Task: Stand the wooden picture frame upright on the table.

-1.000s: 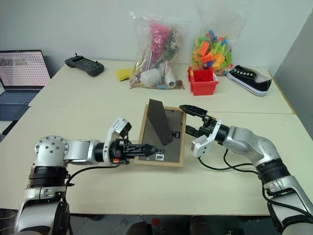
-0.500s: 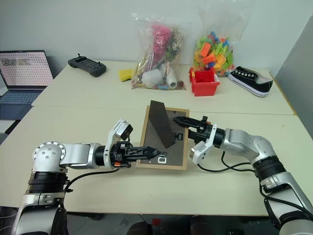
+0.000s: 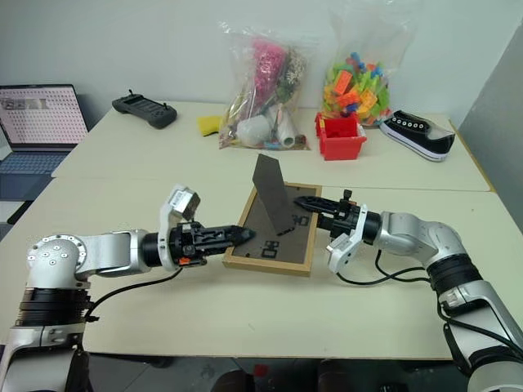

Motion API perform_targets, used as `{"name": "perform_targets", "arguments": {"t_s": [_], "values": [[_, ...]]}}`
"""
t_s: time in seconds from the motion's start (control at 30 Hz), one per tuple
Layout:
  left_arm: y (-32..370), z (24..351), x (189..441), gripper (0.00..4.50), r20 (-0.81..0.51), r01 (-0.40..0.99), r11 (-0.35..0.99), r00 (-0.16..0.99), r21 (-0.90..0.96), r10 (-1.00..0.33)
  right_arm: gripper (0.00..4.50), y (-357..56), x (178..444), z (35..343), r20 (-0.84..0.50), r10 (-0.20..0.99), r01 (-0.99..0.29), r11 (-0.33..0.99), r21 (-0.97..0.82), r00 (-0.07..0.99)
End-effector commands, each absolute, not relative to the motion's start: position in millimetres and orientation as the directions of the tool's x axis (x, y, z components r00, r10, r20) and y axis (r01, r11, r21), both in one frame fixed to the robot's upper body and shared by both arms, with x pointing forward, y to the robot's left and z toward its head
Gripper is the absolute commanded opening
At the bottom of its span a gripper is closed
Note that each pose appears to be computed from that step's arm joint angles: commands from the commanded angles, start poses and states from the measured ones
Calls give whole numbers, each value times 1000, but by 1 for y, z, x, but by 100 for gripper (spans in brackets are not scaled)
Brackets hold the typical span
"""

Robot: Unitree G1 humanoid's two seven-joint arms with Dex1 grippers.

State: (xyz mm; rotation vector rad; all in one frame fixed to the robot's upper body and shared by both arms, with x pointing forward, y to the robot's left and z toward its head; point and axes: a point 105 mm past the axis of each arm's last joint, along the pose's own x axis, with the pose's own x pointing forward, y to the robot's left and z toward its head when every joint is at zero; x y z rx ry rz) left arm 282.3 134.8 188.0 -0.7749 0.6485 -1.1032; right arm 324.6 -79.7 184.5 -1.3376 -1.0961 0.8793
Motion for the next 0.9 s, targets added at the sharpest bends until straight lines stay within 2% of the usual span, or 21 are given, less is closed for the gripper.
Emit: {"name": "perform_targets", "arguments": {"t_s": [0.03, 0.07, 0.13, 0.17, 0.27, 0.33, 0.4, 0.5, 0.7, 0.8, 0.83, 0.9], "values": [[156, 205, 282, 434, -82, 576, 336, 422, -745, -903, 133, -81, 335, 205, 198, 928, 11, 205, -979, 316], [159, 205, 281, 442, -95, 580, 360, 436, -731, -895, 132, -81, 338, 203, 192, 924, -37, 215, -976, 330], [163, 204, 279, 450, -149, 602, 448, 480, -661, -865, 132, -77, 347, 194, 164, 909, -213, 260, -942, 383], [166, 201, 281, 450, -196, 618, 530, 526, -581, -828, 132, -72, 353, 191, 148, 902, -346, 301, -889, 405], [176, 199, 287, 450, -264, 624, 710, 661, -326, -702, 132, -54, 353, 177, 72, 938, -712, 306, -632, 339], [177, 198, 287, 450, -264, 636, 744, 696, -205, -668, 132, -49, 351, 165, 9, 959, -851, 256, -458, 284], [176, 198, 287, 450, -240, 640, 755, 718, -142, -654, 132, -44, 350, 158, -14, 970, -926, 226, -302, 241], [169, 197, 282, 450, -205, 662, 741, 714, -116, -670, 132, -34, 355, 150, -15, 980, -978, 197, -67, 199], [172, 178, 275, 450, -250, 682, 722, 683, -119, -686, 132, -29, 360, 130, -67, 986, -976, 164, 145, 156], [173, 173, 278, 450, -253, 682, 722, 682, -118, -686, 132, -29, 362, 125, -77, 984, -967, 172, 187, 160], [173, 172, 279, 450, -251, 682, 721, 682, -121, -687, 202, -30, 363, 125, -74, 983, -963, 180, 199, 168], [174, 170, 283, 450, -252, 677, 727, 688, -114, -680, 246, -33, 364, 123, -71, 980, -958, 196, 210, 185]]}}
